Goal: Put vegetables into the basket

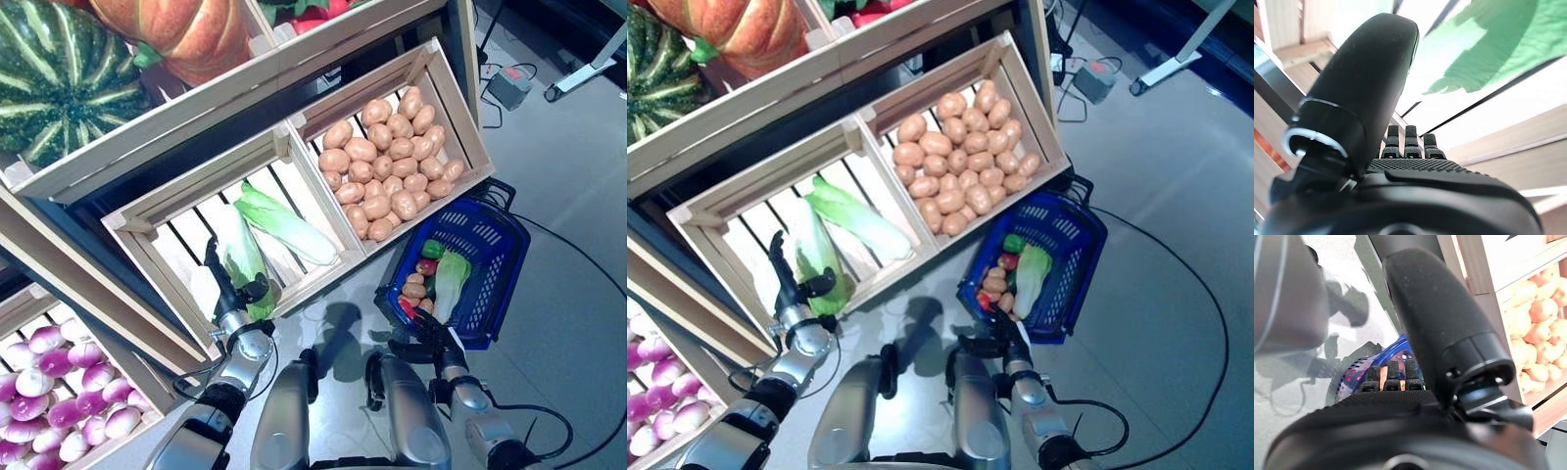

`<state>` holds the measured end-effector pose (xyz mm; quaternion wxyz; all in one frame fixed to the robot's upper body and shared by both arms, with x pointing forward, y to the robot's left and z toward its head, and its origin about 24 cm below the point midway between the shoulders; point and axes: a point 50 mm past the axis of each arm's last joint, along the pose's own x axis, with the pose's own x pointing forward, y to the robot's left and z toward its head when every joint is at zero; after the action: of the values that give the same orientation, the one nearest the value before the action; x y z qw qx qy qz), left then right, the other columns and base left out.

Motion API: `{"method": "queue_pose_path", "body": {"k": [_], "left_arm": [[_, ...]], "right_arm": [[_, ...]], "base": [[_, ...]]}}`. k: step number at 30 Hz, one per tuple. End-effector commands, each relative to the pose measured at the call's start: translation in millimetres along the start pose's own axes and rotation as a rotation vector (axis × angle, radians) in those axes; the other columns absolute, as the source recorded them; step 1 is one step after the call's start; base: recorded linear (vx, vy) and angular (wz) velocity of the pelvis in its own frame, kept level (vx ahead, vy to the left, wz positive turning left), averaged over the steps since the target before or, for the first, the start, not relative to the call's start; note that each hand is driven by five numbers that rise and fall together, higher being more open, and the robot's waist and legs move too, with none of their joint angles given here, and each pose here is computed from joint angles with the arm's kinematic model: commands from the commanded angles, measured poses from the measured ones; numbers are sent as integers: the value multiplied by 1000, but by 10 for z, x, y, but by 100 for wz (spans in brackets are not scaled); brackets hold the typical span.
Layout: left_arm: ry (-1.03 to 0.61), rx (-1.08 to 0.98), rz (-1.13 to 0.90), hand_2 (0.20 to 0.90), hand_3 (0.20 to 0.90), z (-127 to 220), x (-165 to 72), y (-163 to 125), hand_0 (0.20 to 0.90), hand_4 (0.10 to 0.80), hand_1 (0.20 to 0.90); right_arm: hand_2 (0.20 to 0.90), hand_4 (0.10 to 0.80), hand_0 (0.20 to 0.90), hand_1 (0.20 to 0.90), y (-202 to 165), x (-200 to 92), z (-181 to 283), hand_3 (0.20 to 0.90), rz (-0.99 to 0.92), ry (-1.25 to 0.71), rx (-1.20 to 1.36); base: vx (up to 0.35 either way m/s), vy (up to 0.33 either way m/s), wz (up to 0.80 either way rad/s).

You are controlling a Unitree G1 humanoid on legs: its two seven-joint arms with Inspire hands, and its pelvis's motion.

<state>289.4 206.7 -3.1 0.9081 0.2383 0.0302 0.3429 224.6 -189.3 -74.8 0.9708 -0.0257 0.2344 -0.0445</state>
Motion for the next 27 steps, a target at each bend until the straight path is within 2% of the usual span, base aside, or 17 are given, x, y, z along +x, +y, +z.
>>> {"method": "queue_pose_path", "body": {"k": [1, 15, 27], "left_arm": [[-58, -108, 94, 900, 900, 266, 135, 27, 900, 800, 900], [35, -189, 132, 900, 900, 389, 382, 55, 900, 800, 900], [112, -233, 176, 900, 900, 565, 684, 139, 900, 800, 900]], "right_arm": [[900, 800, 900, 900, 77, 12, 258, 900, -19, -125, 69], [900, 800, 900, 900, 205, 71, 393, 900, -32, -165, 144], [900, 800, 900, 900, 310, 148, 597, 900, -27, -226, 182]], "base": [[-14, 41, -4], [-23, 16, -5], [-39, -4, -1]]}}
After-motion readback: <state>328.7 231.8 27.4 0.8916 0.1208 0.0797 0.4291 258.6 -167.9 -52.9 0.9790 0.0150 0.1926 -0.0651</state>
